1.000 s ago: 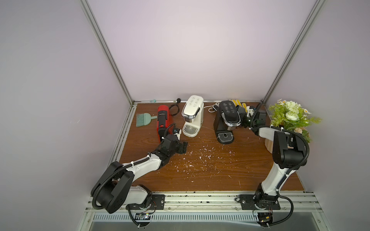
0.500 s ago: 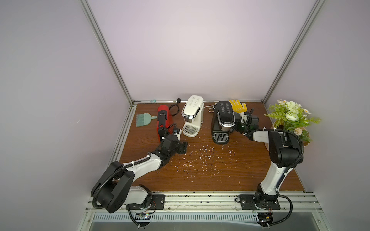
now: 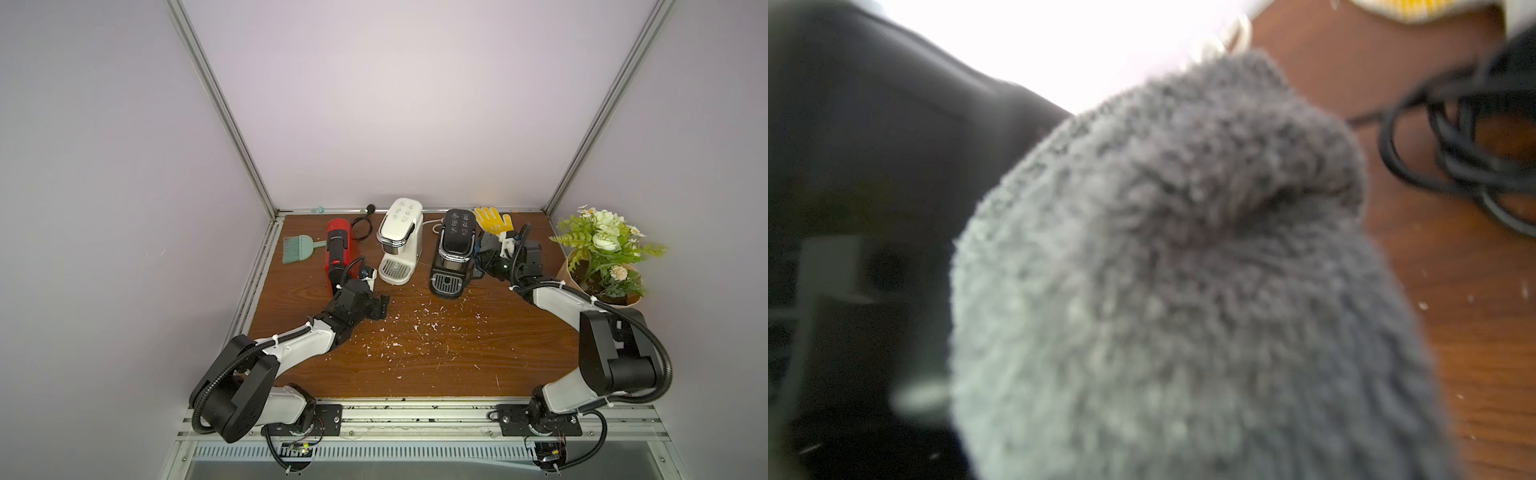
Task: Wipe the surface of a coffee machine
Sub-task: Wipe the dirt from the surface of the coffee machine.
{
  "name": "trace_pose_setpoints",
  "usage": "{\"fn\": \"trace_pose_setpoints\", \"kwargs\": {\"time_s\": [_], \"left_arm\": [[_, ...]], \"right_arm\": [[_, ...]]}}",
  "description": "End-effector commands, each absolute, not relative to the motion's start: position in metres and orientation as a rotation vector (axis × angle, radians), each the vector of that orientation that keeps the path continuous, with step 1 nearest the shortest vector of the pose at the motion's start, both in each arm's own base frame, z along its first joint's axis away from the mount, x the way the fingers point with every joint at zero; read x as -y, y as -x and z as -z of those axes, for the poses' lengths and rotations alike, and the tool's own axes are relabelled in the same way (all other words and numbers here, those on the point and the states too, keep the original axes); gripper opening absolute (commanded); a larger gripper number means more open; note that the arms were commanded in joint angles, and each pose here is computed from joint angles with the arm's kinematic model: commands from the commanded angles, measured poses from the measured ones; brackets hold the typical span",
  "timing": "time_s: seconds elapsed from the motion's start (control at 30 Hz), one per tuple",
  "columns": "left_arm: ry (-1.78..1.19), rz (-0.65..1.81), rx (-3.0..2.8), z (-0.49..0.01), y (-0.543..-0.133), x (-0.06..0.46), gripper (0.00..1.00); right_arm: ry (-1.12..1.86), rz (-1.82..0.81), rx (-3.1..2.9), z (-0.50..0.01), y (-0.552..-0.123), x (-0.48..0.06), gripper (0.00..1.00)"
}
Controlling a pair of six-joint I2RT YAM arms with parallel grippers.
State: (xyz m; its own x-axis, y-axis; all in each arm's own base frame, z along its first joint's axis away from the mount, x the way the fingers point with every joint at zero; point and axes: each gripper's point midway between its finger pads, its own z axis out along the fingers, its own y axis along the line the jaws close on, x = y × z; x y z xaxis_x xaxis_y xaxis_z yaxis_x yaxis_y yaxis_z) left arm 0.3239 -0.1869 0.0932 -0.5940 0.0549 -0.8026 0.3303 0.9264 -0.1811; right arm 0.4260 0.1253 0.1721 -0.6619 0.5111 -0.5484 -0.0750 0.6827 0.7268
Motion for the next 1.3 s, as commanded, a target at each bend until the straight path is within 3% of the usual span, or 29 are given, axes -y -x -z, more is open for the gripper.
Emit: {"fn": "trace_pose_setpoints", "kwargs": {"time_s": [0.0,0.17,0.63,1.27], "left_arm": [[-0.275,0.4,-2.156,-0.103,-0.33,0.194,0.79],[-0.281,0.409,-2.157,-0.103,-0.329,0.196,0.79],[-0.272,0.401,-2.143,-0.108,-0.329,0.193,0.79],[-0.273,0.392,-2.147,-0.104,-0.33,0.193,0.79]], "right_arm": [[-0.243,-0.97,-1.983,-0.234,-0.428,-0.133,0.19],[-0.25,-0.923,-1.968,-0.241,-0.431,-0.127,0.19],[-0.381,-0.942,-2.157,-0.101,-0.432,-0.13,0.19],[-0.351,-0.924,-2.184,-0.103,-0.418,-0.134,0.19]]}}
